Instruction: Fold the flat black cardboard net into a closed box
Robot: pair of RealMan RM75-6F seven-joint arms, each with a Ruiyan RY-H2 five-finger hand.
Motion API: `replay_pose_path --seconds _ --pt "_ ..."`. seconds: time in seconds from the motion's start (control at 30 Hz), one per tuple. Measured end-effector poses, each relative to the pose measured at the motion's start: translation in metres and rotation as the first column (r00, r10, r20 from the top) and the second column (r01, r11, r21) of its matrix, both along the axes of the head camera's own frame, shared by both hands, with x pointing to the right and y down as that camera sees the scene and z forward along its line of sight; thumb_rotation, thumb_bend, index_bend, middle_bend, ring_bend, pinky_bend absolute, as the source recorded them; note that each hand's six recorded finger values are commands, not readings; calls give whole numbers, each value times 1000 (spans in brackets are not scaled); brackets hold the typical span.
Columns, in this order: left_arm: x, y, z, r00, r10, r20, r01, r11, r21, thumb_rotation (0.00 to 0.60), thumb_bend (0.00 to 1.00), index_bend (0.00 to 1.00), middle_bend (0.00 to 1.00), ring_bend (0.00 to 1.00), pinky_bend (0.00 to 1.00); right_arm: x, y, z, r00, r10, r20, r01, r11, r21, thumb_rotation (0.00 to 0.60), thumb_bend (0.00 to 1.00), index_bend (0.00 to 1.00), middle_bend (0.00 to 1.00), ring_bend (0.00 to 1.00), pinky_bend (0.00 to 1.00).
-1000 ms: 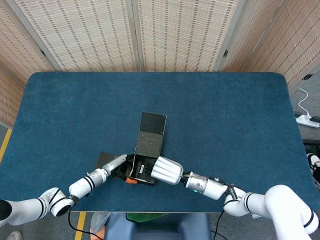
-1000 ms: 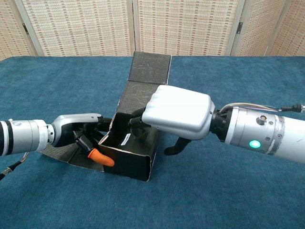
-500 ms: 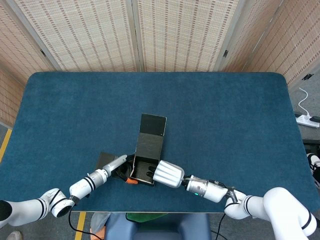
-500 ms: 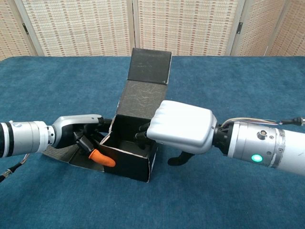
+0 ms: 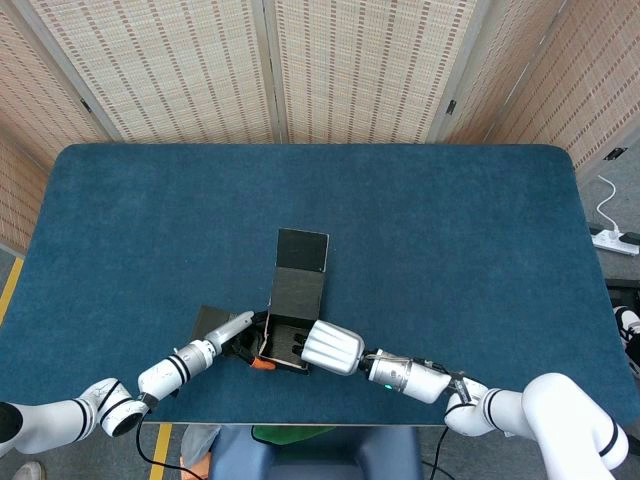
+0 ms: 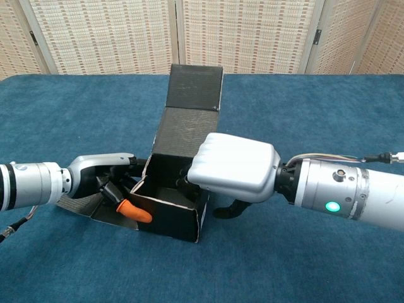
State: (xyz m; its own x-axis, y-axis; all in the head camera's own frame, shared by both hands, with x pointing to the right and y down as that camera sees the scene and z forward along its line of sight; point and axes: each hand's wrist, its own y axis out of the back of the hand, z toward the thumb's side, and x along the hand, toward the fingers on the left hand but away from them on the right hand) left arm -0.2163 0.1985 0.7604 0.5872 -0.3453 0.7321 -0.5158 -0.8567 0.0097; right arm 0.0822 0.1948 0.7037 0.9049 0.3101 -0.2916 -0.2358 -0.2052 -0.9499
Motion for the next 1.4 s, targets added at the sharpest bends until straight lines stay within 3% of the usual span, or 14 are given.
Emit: replay_pose_path --seconds 0.13,0.2,0.23,0.27,0.43,0.53,0.7,0.83,0.9,0.97,1.03,1.1,1.27,1.4 --pt "-1 -1 0 1000 3 5 -3 1000 15 600 202 380 428 626 862 1 -2 0 1000 0 -1 0 1000 11 600 172 951 987 877 1000" --pt "-1 -3 0 1000 2 8 -3 1000 25 600 202 380 428 626 857 2 -2 0 1000 -2 -1 2 1000 20 600 171 946 943 875 1000" --pt "-1 -3 0 1000 2 10 -2 1000 31 600 203 380 428 626 848 2 -3 -1 1000 -3 2 3 1000 28 600 171 910 866 868 1000" --pt "-2 -4 0 1000 1 13 -1 999 40 600 203 380 428 622 840 3 -4 -1 1000 -3 5 3 999 34 600 170 851 779 859 1000" --pt "-3 -10 -1 999 -23 24 21 997 74 600 200 380 427 553 779 11 -15 -7 1000 9 23 -11 997 73 600 33 189 189 781 1000" --pt "-2 -13 -2 999 -43 28 40 995 88 600 201 379 415 477 742 17 -24 -10 999 28 23 -30 996 83 600 1 16 47 742 1000" --pt "2 -16 -4 997 -73 30 70 992 102 600 202 372 386 394 671 22 -33 -14 999 50 22 -52 995 87 600 0 0 2 710 1000" --pt "7 -18 -6 996 -80 31 76 991 114 600 201 336 267 231 495 32 -43 -19 997 79 21 -81 993 89 600 0 0 0 686 1000" --pt "9 -18 -7 996 -79 36 74 989 127 600 204 265 170 122 379 38 -47 -23 995 100 32 -102 991 88 600 0 0 0 685 1000" --pt "12 -17 -9 997 -68 43 61 988 142 600 205 125 51 22 220 44 -51 -28 990 134 48 -137 988 76 600 0 0 0 685 1000" --pt "14 -17 -11 997 -55 52 46 986 159 600 205 15 0 0 110 53 -53 -31 982 179 56 -182 982 51 600 0 0 0 685 1000" --pt "16 -17 -14 997 -43 64 31 983 180 600 204 0 0 0 62 60 -53 -33 974 218 59 -220 975 16 600 0 0 0 685 1000" --pt "17 -21 -19 994 -42 101 19 976 216 600 205 0 0 0 18 82 -45 -35 935 352 43 -344 930 -131 600 0 0 0 685 1000" --pt "15 -24 -26 991 -55 120 24 970 242 600 205 0 0 0 8 98 -33 -34 878 479 12 -455 841 -293 600 0 0 0 685 1000"
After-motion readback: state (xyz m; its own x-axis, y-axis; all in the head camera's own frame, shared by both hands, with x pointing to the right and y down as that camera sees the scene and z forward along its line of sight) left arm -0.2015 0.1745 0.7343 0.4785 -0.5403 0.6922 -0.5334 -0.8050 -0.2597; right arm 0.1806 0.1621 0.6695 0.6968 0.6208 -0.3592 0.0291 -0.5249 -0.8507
